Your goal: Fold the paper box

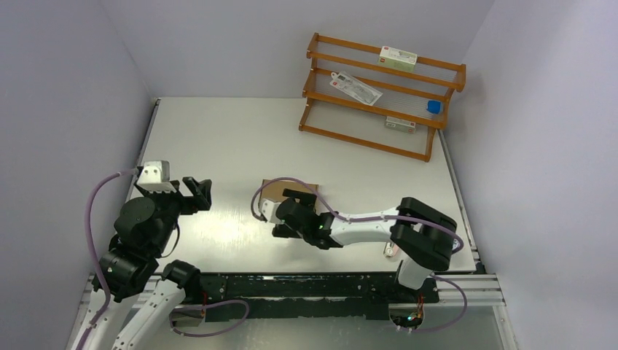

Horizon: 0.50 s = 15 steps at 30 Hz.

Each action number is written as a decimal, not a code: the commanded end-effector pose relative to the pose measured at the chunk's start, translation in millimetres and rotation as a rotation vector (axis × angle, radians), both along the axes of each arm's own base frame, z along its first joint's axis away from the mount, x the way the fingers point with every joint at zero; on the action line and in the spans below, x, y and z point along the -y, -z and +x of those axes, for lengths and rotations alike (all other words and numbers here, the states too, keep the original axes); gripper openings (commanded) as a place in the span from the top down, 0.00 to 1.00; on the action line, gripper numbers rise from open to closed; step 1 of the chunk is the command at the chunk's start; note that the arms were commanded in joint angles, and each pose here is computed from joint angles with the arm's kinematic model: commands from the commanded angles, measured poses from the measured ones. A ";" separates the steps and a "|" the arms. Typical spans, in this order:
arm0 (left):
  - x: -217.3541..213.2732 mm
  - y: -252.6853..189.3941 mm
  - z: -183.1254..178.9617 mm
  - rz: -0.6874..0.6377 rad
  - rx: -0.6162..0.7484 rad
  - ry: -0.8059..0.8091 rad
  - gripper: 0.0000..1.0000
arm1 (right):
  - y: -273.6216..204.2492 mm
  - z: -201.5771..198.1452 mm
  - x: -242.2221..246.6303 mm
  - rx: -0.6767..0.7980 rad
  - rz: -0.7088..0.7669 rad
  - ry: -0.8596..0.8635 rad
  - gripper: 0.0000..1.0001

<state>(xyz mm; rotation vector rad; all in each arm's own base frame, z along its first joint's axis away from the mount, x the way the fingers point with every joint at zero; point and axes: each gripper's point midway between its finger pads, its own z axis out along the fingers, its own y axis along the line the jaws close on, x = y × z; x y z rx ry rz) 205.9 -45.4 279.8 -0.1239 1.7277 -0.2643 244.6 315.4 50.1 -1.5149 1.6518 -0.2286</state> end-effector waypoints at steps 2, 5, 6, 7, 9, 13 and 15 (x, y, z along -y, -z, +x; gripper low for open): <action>2.0 -1.0 -0.7 0.025 0.021 0.019 0.07 | -21.1 -6.9 12.1 -0.114 0.205 0.140 0.00; -4.5 -4.0 -1.4 0.022 0.032 -0.016 0.03 | -38.6 12.4 31.2 -0.156 0.398 0.288 0.00; -8.8 -5.4 -1.5 0.021 0.037 -0.039 0.03 | -44.7 20.1 38.0 -0.172 0.459 0.330 0.00; -11.3 -7.4 -2.0 0.018 0.048 -0.051 0.03 | -53.1 29.9 47.5 -0.181 0.526 0.385 0.00; -14.2 -8.8 -2.0 0.012 0.064 -0.067 0.02 | -75.9 46.3 68.0 -0.178 0.673 0.495 0.00; -16.8 -9.6 -2.5 -0.015 0.076 -0.088 0.02 | -114.8 65.0 125.9 -0.107 0.900 0.702 0.00; -20.0 -12.8 -4.3 -0.029 0.079 -0.106 0.02 | -129.5 65.6 157.7 -0.060 0.979 0.804 0.00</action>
